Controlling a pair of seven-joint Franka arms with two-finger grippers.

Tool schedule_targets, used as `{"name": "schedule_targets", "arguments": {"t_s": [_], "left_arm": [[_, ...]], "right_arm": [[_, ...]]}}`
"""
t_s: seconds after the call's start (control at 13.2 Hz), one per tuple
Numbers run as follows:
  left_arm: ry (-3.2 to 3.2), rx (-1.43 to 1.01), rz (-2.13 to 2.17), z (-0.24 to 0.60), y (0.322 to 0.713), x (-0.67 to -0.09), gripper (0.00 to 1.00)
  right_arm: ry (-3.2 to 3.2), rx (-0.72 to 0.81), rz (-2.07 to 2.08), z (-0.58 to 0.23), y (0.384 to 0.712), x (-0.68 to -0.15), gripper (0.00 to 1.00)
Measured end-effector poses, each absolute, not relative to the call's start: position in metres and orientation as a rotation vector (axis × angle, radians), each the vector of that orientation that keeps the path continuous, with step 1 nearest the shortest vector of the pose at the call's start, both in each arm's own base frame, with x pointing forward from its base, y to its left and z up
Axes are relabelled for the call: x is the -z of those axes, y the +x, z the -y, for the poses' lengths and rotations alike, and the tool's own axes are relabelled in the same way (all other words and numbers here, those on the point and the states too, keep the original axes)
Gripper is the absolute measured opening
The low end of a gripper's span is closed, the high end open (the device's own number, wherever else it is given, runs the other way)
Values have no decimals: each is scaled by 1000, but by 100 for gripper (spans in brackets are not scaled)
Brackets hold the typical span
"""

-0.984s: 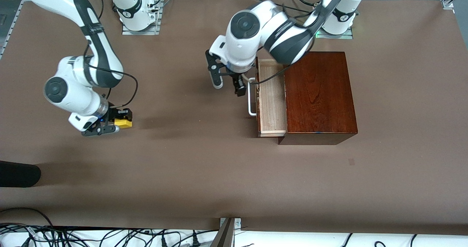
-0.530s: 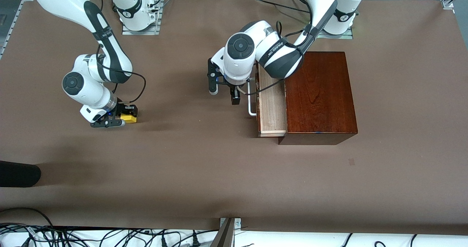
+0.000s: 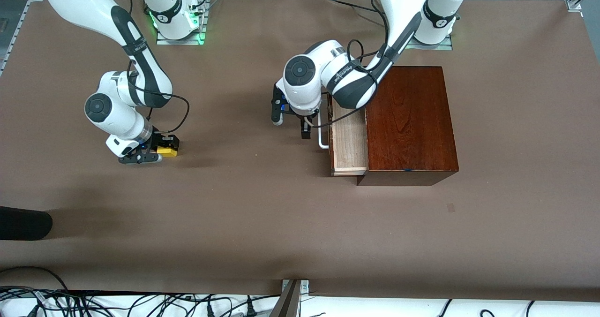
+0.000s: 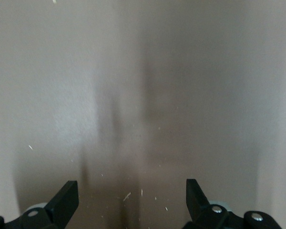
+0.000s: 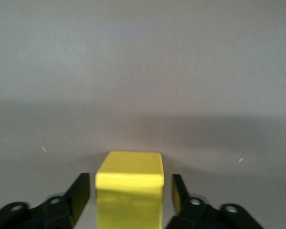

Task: Open drawer, take yellow block, close drawer
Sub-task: 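Set the cube down with the right gripper while the left gripper reaches the drawer, then push the drawer shut with the left gripper while the right gripper withdraws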

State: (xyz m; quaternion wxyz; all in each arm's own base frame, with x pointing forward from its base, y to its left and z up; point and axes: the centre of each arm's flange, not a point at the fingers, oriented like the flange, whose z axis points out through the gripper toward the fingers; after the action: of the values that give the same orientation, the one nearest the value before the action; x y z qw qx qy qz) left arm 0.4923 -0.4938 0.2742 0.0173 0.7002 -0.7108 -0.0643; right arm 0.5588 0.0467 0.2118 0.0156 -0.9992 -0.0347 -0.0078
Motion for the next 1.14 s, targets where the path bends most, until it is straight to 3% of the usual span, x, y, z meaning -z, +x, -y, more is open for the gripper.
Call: {"name": "schedule_targets", "arguments": {"t_s": [0.15, 0.76, 1.14], "left_arm": [[2183, 262, 2210, 481, 497, -268, 100], [2229, 457, 2204, 442, 511, -274, 100], [2252, 538, 2236, 423, 519, -272, 100]], "right_arm": [[-3096, 36, 115, -50, 568, -256, 100], [-3075, 40, 194, -51, 547, -500, 100], [-3079, 28, 182, -39, 547, -582, 100]]}}
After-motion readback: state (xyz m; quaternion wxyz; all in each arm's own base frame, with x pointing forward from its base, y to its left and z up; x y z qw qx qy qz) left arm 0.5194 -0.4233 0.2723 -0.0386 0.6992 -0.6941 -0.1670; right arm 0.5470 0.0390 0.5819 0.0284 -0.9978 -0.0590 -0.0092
